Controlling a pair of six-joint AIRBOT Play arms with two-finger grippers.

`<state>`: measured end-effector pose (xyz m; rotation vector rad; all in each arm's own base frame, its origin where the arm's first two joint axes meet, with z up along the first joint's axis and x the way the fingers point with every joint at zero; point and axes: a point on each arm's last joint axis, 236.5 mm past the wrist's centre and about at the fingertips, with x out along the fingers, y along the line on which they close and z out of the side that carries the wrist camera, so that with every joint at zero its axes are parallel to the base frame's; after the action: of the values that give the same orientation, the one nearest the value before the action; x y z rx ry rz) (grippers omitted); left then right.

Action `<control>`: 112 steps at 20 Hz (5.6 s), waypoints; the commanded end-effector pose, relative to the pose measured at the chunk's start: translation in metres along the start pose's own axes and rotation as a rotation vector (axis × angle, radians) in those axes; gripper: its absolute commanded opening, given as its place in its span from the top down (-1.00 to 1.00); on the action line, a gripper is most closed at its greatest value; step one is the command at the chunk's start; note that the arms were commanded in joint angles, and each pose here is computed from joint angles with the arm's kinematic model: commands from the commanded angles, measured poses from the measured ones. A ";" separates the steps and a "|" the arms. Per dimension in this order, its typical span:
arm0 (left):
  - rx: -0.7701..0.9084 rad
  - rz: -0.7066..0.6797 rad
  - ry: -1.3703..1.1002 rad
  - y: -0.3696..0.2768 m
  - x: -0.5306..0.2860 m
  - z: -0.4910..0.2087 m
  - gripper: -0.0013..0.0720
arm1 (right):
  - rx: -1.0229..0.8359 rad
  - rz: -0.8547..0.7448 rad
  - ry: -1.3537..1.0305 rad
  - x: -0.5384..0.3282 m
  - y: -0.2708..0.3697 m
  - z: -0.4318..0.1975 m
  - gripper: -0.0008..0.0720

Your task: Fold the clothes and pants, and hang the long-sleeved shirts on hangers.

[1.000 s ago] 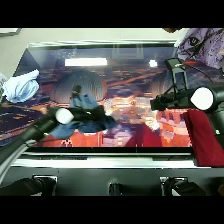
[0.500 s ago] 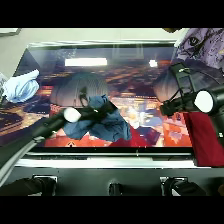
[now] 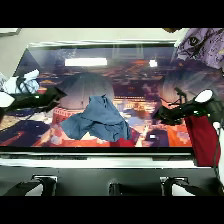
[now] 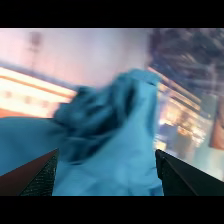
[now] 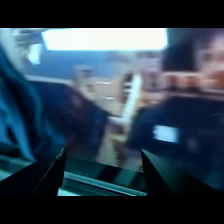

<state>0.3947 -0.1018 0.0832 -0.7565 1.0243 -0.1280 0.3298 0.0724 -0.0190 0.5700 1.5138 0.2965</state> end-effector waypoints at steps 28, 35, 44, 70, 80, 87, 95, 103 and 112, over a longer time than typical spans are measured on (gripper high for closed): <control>-0.175 0.174 0.107 0.152 0.004 -0.031 -0.99 | 0.009 0.174 0.179 0.140 0.080 -0.024 0.90; -0.158 0.122 0.227 0.163 0.059 -0.071 -0.98 | -0.015 0.179 0.155 0.123 0.090 -0.025 0.90; -0.159 0.068 0.195 0.162 0.077 -0.062 -0.98 | -0.007 0.183 0.176 0.121 0.092 -0.030 0.90; 0.607 0.002 -0.777 -0.150 -0.319 0.160 0.93 | -0.608 -0.178 -1.148 -0.370 0.234 0.014 0.90; 0.494 0.070 -0.918 -0.136 -0.399 0.094 0.93 | -0.586 -0.134 -1.200 -0.405 0.227 -0.060 0.90; 0.380 0.203 -0.454 -0.042 -0.194 0.149 0.93 | -0.493 -0.249 -0.795 -0.247 0.188 0.077 0.90; 0.181 0.305 -0.086 0.089 0.083 0.156 0.93 | -0.303 -0.294 -0.402 0.024 0.082 0.203 0.90; 0.117 0.324 -0.017 0.106 0.104 0.141 -0.44 | -0.290 -0.401 -0.404 0.025 0.057 0.216 0.28; -0.024 0.446 0.029 0.158 -0.036 0.101 -0.98 | -0.004 0.048 -0.221 -0.087 -0.013 0.158 -0.37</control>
<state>0.4657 0.0661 0.0419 -0.4996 1.1489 0.2009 0.5134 -0.0151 0.0278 0.3387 1.2221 0.0443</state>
